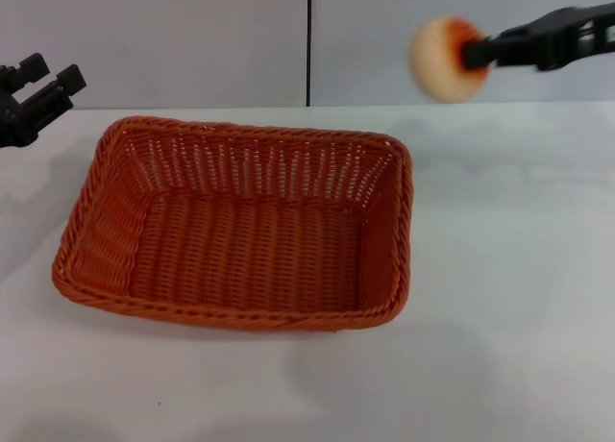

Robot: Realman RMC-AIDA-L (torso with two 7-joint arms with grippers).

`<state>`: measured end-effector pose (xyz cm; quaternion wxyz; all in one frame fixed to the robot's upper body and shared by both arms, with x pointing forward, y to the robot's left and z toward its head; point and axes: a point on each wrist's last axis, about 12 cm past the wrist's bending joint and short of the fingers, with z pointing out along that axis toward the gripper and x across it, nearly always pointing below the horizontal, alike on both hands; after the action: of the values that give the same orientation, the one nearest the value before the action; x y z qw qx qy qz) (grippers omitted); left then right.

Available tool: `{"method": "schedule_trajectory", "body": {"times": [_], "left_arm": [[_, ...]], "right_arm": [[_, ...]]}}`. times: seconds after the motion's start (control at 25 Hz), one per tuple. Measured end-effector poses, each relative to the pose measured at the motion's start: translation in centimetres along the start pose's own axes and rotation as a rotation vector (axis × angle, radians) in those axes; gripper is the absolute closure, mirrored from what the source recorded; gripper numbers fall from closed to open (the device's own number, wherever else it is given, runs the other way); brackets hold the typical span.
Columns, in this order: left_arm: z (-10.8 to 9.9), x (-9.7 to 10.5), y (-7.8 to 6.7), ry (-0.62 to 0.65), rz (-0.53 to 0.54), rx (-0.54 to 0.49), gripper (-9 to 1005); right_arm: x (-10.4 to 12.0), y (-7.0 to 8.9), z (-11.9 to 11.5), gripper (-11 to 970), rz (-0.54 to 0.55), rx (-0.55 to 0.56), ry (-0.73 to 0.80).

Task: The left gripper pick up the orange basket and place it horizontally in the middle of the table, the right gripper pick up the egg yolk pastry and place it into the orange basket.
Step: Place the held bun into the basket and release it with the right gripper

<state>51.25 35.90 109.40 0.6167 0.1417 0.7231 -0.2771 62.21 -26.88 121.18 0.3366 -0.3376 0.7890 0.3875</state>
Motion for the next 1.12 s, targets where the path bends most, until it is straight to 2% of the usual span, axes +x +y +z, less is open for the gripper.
{"method": "schedule_trajectory", "body": {"times": [0.04,0.12,0.32,0.44,0.64,0.92,1.08,1.12], "left_arm": [[0.1,0.0,0.0,-0.003,0.000,0.003,404],[0.2,-0.1,0.0,-0.004,0.002,0.004,404],[0.5,-0.2,-0.1,-0.008,0.002,0.013,404],[0.6,-0.2,-0.2,-0.009,0.001,0.020,404],[0.6,0.5,-0.5,-0.006,0.019,0.035,404],[0.2,1.2,-0.5,0.004,0.007,0.026,404],[0.0,1.3,-0.5,0.005,0.006,0.023,404],[0.0,1.3,-0.5,0.005,0.005,0.023,404]], "right_arm": [[0.0,0.9,1.6,926,-0.027,-0.055,0.032],[0.1,1.3,2.3,927,-0.038,-0.076,0.048],[0.5,3.8,6.8,915,-0.115,-0.188,0.146],[0.9,4.6,9.4,905,-0.161,-0.231,0.181],[1.1,4.6,11.1,890,-0.179,-0.248,0.181],[1.4,4.0,11.4,868,-0.158,-0.197,0.122],[1.5,3.8,10.8,722,-0.153,-0.178,0.104],[1.4,3.5,9.9,686,-0.149,-0.149,0.089]]}}
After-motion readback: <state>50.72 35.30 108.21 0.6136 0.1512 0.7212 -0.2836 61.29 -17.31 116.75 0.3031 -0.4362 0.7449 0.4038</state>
